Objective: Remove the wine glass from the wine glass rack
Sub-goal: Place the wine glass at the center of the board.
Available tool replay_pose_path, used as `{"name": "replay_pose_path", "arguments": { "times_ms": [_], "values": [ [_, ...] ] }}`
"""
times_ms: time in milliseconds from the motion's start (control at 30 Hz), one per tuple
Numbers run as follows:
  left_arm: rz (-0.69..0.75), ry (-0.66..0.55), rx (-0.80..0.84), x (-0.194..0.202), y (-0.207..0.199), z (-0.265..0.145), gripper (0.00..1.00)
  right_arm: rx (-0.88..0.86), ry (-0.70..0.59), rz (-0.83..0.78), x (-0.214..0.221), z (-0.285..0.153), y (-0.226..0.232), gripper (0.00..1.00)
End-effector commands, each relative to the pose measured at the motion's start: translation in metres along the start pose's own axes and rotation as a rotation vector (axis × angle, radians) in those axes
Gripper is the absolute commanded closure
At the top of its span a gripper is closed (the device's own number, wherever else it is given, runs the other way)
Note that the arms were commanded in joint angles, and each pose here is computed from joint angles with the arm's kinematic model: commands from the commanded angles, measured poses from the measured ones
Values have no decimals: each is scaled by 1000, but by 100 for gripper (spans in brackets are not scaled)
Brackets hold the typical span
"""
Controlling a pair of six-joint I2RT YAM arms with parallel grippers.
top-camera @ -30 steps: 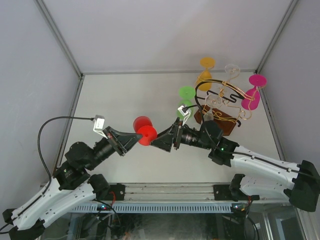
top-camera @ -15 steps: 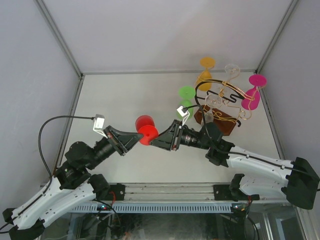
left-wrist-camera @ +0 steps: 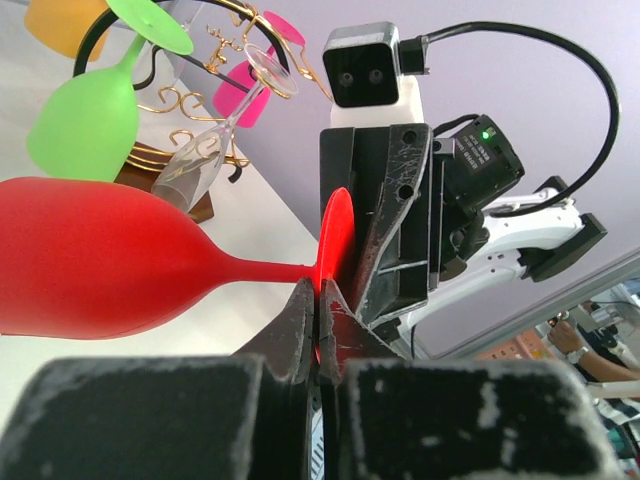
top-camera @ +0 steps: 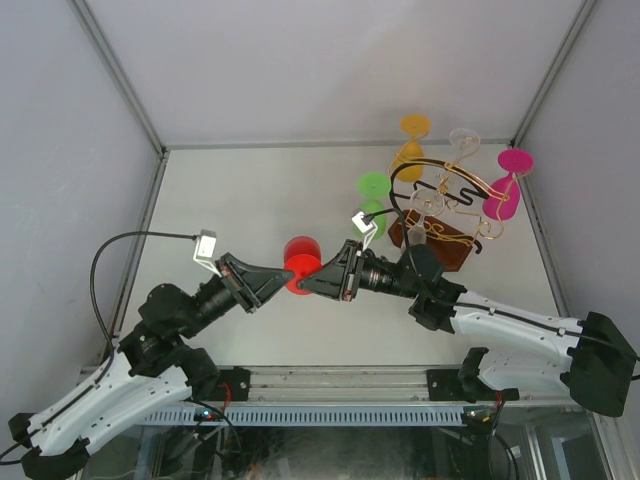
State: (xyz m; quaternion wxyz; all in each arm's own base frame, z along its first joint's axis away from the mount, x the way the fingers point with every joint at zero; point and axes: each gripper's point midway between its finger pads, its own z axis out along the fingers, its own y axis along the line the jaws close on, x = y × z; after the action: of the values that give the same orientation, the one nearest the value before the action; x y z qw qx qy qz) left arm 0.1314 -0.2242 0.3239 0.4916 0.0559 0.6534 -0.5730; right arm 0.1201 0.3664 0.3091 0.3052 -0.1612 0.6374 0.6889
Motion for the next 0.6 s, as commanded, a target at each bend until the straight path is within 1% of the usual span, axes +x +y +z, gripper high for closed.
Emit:
{"name": "replay_pose_path", "arguments": {
  "times_ms": [0,100,167,267,300,333,400,467,567],
  "values": [
    [-20,-31,48,-5,-10,-1,100,-42,-53,-36,-15,-2,16,84],
    [-14,-47,33,-8,-7,-3,100,-49,-30,-39,-10,-3,17,90],
    [-10,-44,30,-8,-6,-3,100,-45,-23,-35,-9,-4,16,99],
    [-9,-25,36,-5,-7,-1,100,-50,-23,-26,-9,-3,18,100],
    [-9,-21,35,-5,-8,-1,99,-55,-21,-33,-8,-3,19,100],
    [-10,-17,24,-4,-5,-1,95,-58,-24,-48,-9,-4,20,100],
    [-4,-14,3,-4,-3,-2,82,-54,-20,-95,-8,-6,19,100],
    [14,-14,-40,-7,2,-6,56,-38,-14,-160,-7,-9,16,100],
    [59,-18,-117,-18,7,-16,22,5,3,-306,-4,-14,5,100]
  ]
}}
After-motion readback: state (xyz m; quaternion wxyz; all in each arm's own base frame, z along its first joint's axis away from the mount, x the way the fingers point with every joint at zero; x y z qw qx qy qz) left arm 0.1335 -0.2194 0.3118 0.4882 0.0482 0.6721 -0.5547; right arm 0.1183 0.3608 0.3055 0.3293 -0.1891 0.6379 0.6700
